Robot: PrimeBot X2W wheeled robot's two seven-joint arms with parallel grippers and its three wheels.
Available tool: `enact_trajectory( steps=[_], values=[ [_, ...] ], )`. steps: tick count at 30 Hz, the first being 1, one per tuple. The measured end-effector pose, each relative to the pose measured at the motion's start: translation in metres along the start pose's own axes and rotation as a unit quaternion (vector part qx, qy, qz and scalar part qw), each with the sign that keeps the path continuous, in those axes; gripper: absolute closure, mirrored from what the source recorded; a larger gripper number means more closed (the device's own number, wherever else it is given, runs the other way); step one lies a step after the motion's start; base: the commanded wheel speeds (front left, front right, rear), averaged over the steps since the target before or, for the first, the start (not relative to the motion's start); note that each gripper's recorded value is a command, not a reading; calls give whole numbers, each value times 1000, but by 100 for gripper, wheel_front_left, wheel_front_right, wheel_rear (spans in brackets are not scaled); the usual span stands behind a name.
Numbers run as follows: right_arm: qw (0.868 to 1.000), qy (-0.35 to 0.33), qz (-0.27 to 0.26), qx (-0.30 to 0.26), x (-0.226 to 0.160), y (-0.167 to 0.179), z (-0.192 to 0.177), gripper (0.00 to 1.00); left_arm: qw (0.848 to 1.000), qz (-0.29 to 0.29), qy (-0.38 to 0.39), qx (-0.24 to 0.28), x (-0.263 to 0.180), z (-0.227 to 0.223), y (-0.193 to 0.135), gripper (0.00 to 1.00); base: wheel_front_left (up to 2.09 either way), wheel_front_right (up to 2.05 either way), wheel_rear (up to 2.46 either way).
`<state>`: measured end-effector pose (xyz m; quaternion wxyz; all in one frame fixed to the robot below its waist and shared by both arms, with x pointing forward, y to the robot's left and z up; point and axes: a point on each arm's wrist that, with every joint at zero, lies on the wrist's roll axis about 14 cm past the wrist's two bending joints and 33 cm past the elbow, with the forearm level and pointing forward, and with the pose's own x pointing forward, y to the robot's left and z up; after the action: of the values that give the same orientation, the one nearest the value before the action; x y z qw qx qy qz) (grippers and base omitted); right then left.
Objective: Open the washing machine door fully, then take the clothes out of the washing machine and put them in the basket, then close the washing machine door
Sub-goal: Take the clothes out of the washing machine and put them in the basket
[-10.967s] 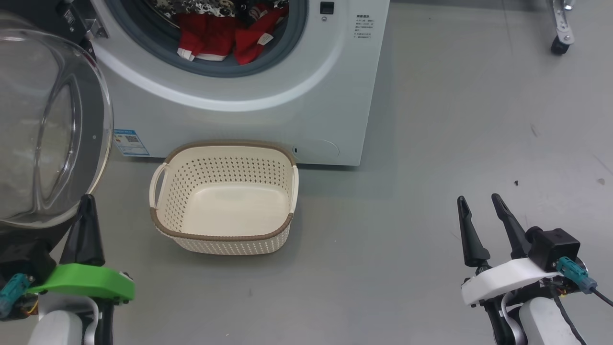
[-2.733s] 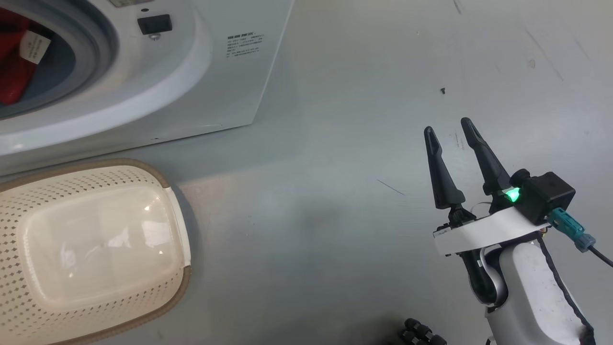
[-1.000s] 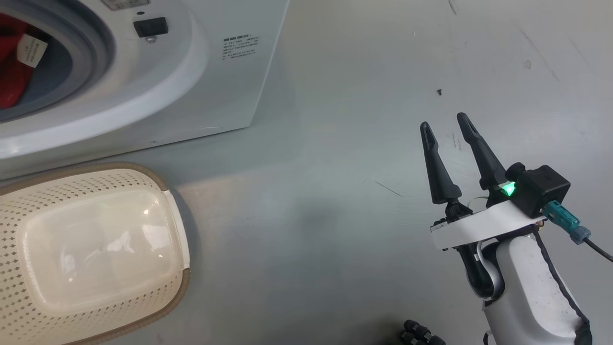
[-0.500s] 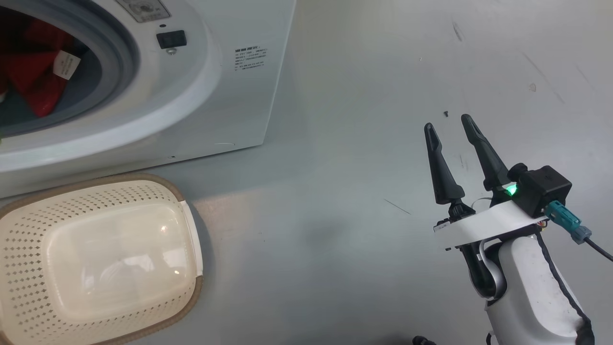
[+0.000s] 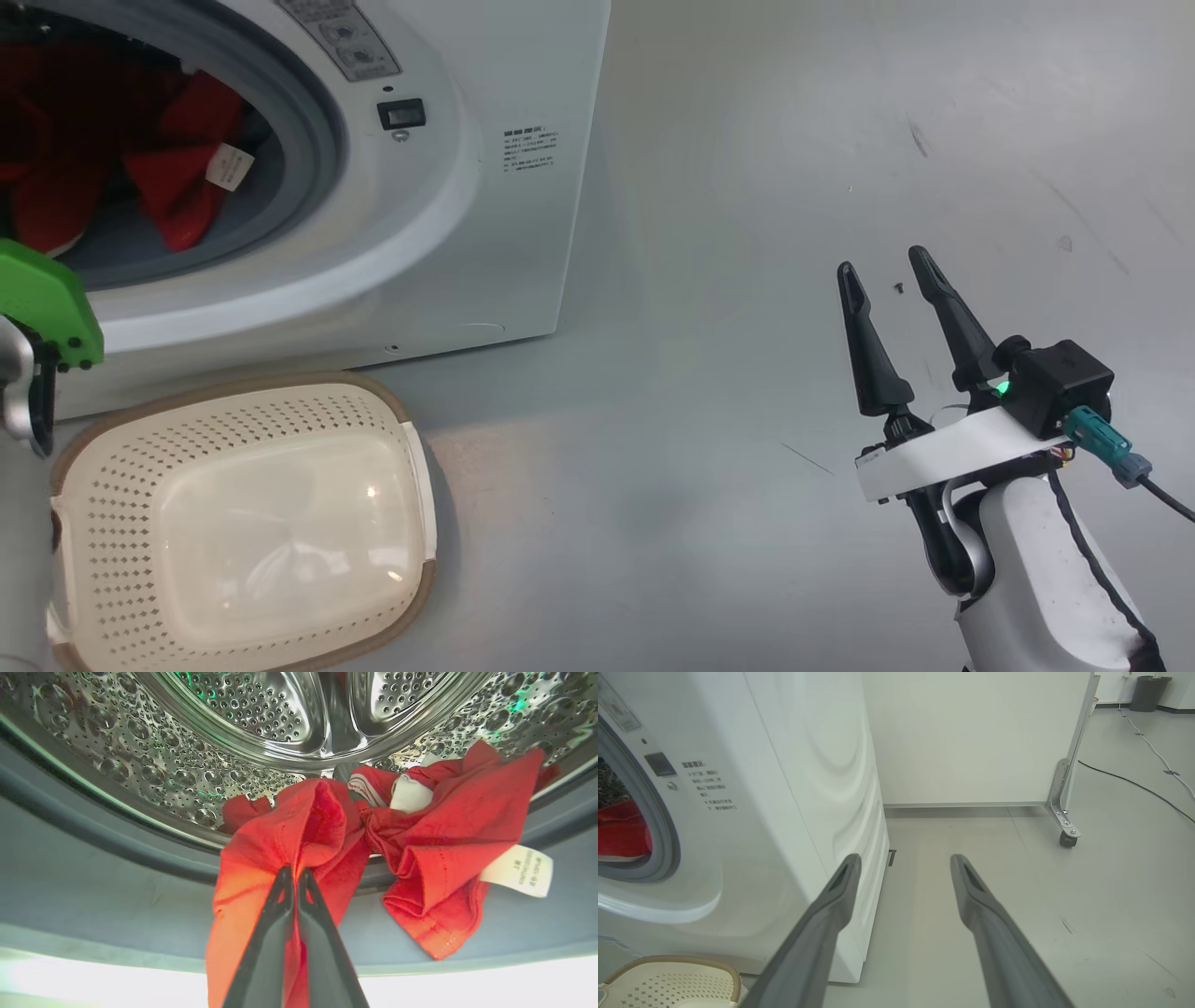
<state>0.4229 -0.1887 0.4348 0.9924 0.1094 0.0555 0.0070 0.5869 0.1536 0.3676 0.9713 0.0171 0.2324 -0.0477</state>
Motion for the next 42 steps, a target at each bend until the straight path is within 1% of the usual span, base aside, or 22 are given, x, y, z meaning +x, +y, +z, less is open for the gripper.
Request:
enact_trajectory(
  steps=[6, 14, 16, 21, 29, 34, 42],
  values=[
    [1000, -10, 10, 0, -6, 7, 9, 0, 1000, 8, -28, -6, -24, 5, 10, 100, 0, 0, 0],
    [1000, -15, 15, 4, -19, 12, 13, 0, 997, 1, -70, -19, -55, 14, 7, 100, 0, 0, 0],
    [1000, -17, 23, 6, -21, 17, 14, 0, 996, -2, -86, -24, -66, 17, 6, 100, 0, 0, 0],
    [999, -27, 40, 8, -22, 29, 20, 0, 993, 10, -115, -28, -85, 21, 16, 100, 0, 0, 0],
    [998, -27, 50, 11, -33, 37, 20, 0, 988, 13, -146, -37, -111, 30, 20, 100, 0, 0, 0],
    [998, -30, 57, 10, -38, 41, 23, 0, 983, 11, -181, -39, -127, 45, 20, 100, 0, 0, 0],
    [997, -38, 67, 9, -45, 48, 28, 0, 973, 2, -220, -66, -151, 59, 8, 100, 0, 0, 0]
  ],
)
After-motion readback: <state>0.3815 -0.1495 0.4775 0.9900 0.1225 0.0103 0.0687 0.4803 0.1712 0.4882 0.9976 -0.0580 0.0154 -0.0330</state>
